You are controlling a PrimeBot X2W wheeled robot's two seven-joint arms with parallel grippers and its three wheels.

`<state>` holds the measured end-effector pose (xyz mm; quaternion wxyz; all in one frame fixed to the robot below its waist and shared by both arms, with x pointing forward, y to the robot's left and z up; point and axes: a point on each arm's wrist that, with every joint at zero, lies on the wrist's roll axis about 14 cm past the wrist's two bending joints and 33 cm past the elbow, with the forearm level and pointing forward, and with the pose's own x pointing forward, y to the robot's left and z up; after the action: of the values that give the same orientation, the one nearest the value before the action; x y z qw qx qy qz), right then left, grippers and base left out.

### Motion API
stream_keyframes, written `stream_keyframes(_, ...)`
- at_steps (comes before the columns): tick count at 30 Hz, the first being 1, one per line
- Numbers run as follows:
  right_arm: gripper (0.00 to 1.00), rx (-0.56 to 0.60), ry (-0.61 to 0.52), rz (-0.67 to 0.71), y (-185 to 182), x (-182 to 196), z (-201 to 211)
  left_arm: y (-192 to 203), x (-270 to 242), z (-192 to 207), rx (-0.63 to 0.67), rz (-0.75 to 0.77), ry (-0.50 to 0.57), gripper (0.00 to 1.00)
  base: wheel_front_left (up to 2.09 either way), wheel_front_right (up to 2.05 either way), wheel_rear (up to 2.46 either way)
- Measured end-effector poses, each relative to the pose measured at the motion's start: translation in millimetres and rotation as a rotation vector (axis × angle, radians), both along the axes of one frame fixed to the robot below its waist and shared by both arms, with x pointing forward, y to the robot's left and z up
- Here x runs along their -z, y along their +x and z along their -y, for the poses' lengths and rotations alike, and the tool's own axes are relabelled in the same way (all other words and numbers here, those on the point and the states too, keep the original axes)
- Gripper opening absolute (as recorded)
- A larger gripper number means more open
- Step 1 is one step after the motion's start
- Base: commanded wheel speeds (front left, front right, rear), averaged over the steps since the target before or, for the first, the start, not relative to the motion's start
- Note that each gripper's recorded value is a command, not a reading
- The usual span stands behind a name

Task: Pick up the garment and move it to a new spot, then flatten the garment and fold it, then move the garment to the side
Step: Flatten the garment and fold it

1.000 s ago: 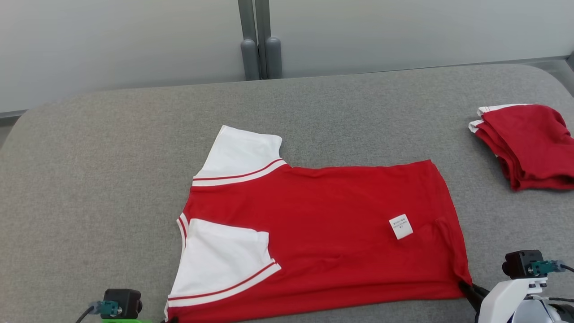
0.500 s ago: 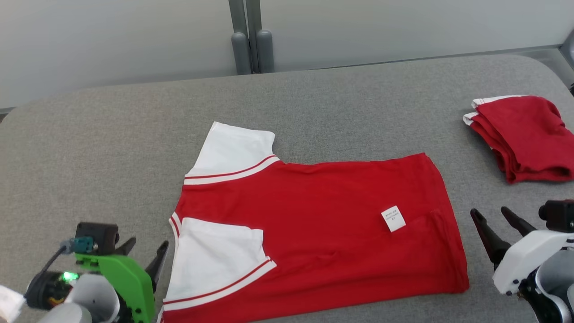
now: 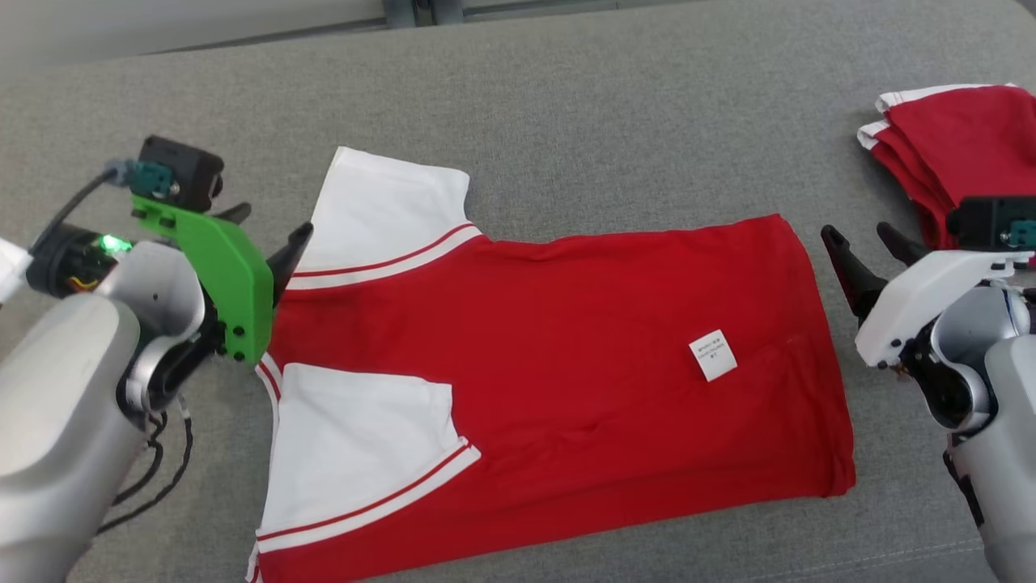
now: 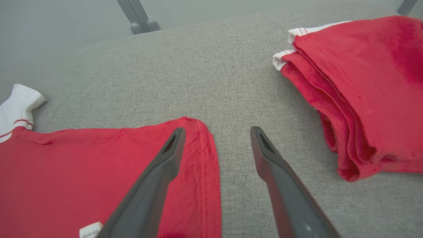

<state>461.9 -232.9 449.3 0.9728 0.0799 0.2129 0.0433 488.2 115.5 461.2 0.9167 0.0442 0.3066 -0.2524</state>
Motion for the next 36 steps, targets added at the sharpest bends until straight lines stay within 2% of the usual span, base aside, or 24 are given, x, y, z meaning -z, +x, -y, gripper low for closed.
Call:
stream_keyframes(7, 1.0, -0.033, 0.022, -0.114, 21.8, 37.4, -12.9, 41.9, 23.8, 12.6, 0.05, -0.086, 0.045, 1.0, 0.0, 0.0, 0.0)
stream_keyframes(11, 0.78, -0.056, 0.023, -0.152, 31.9, 50.4, -18.0, 59.2, 36.9, 20.6, 0.065, -0.136, 0.046, 1.0, 0.0, 0.0, 0.0)
stream_keyframes(18, 0.74, -0.097, 0.025, -0.189, 39.7, 63.9, -27.1, 76.8, 68.7, 22.6, 0.065, -0.24, 0.075, 1.0, 0.0, 0.0, 0.0)
stream_keyframes(22, 0.64, -0.11, 0.016, -0.188, 36.4, 66.1, -26.9, 80.3, 79.0, 32.1, 0.08, -0.271, 0.067, 1.0, 0.0, 0.0, 0.0)
stream_keyframes(28, 0.31, -0.125, 0.018, -0.178, 31.5, 66.9, -27.5, 87.1, 91.8, 32.6, 0.078, -0.287, 0.086, 1.0, 0.0, 0.0, 0.0)
stream_keyframes(29, 0.2, -0.129, 0.017, -0.172, 30.7, 66.6, -28.1, 88.9, 92.3, 32.2, 0.076, -0.287, 0.089, 1.0, 0.0, 0.0, 0.0)
stream_keyframes(30, 0.0, -0.133, 0.017, -0.167, 30.3, 66.2, -29.0, 90.3, 92.7, 32.1, 0.073, -0.286, 0.088, 1.0, 0.0, 0.0, 0.0)
stream_keyframes(31, 0.0, -0.135, 0.021, -0.162, 30.0, 65.7, -30.0, 91.0, 93.4, 32.3, 0.07, -0.288, 0.086, 0.82, 0.0, 0.0, 0.0)
stream_keyframes(32, 0.0, -0.137, 0.025, -0.161, 29.5, 65.6, -30.9, 91.2, 93.6, 33.0, 0.072, -0.289, 0.087, 0.47, 0.0, 0.0, 0.0)
stream_keyframes(33, 0.0, -0.137, 0.028, -0.155, 29.6, 64.8, -31.3, 91.2, 93.1, 33.6, 0.076, -0.286, 0.091, 0.08, 0.0, 0.0, 0.0)
stream_keyframes(34, 0.0, -0.133, 0.033, -0.147, 30.1, 63.7, -30.7, 91.3, 92.6, 33.8, 0.077, -0.283, 0.092, 0.0, 0.0, 0.0, 0.0)
stream_keyframes(36, 0.0, -0.122, 0.04, -0.127, 31.0, 61.8, -28.9, 91.1, 91.0, 33.4, 0.08, -0.271, 0.095, 0.0, 0.0, 0.0, 0.0)
